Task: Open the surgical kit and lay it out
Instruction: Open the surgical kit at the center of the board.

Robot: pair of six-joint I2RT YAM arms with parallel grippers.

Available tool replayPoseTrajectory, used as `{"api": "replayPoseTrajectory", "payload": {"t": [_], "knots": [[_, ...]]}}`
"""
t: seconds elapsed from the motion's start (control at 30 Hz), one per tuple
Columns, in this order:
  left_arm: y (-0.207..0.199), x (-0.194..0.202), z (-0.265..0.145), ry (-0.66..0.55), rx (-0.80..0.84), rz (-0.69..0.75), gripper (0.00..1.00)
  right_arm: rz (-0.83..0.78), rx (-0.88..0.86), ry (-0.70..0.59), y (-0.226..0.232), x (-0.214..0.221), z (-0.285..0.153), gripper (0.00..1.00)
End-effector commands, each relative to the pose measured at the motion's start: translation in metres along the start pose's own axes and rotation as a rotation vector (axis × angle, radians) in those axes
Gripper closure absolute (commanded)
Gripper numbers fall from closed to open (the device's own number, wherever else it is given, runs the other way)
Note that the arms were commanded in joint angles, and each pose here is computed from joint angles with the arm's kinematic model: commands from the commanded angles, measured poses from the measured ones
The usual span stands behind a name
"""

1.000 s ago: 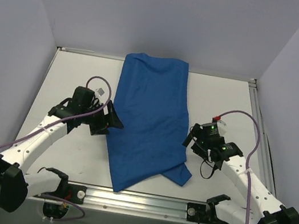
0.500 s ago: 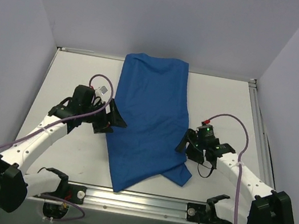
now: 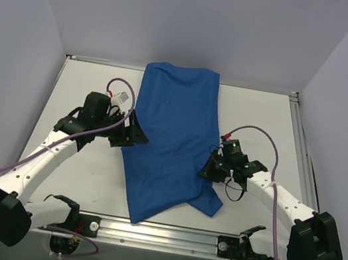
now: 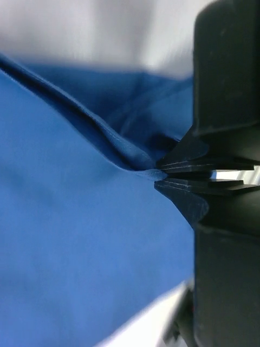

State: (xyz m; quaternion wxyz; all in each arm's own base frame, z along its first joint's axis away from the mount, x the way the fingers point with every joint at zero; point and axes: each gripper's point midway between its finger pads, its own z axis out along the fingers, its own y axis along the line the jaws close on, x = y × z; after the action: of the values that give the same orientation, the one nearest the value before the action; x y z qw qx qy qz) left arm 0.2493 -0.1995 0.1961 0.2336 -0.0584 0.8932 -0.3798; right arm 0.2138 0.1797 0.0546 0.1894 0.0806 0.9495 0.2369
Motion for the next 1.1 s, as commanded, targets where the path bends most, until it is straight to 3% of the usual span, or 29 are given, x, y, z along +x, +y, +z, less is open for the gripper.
{"api": "replayPoseTrajectory", "payload": {"t": [0.0,0.23,0.5,0.9,1.07], "knots": [[-0.017,-0.011,-0.01,-0.037,0.014,0.116,0.19,-0.029,-0.189,-0.034,0.064,-0.025,-0.025,0.96],[-0.046,-0.011,-0.002,-0.082,0.098,0.205,0.19,0.008,-0.264,-0.088,0.108,-0.074,-0.032,1.0],[-0.083,0.004,0.015,-0.151,0.179,0.357,0.04,0.065,-0.37,-0.109,0.142,-0.119,-0.015,1.0],[-0.051,0.008,0.046,-0.18,-0.006,0.358,0.04,0.052,-0.48,-0.123,0.196,-0.185,0.005,1.0],[-0.031,0.007,0.047,-0.19,-0.101,0.307,0.04,0.016,-0.5,-0.058,0.209,-0.196,0.035,0.96]]}}
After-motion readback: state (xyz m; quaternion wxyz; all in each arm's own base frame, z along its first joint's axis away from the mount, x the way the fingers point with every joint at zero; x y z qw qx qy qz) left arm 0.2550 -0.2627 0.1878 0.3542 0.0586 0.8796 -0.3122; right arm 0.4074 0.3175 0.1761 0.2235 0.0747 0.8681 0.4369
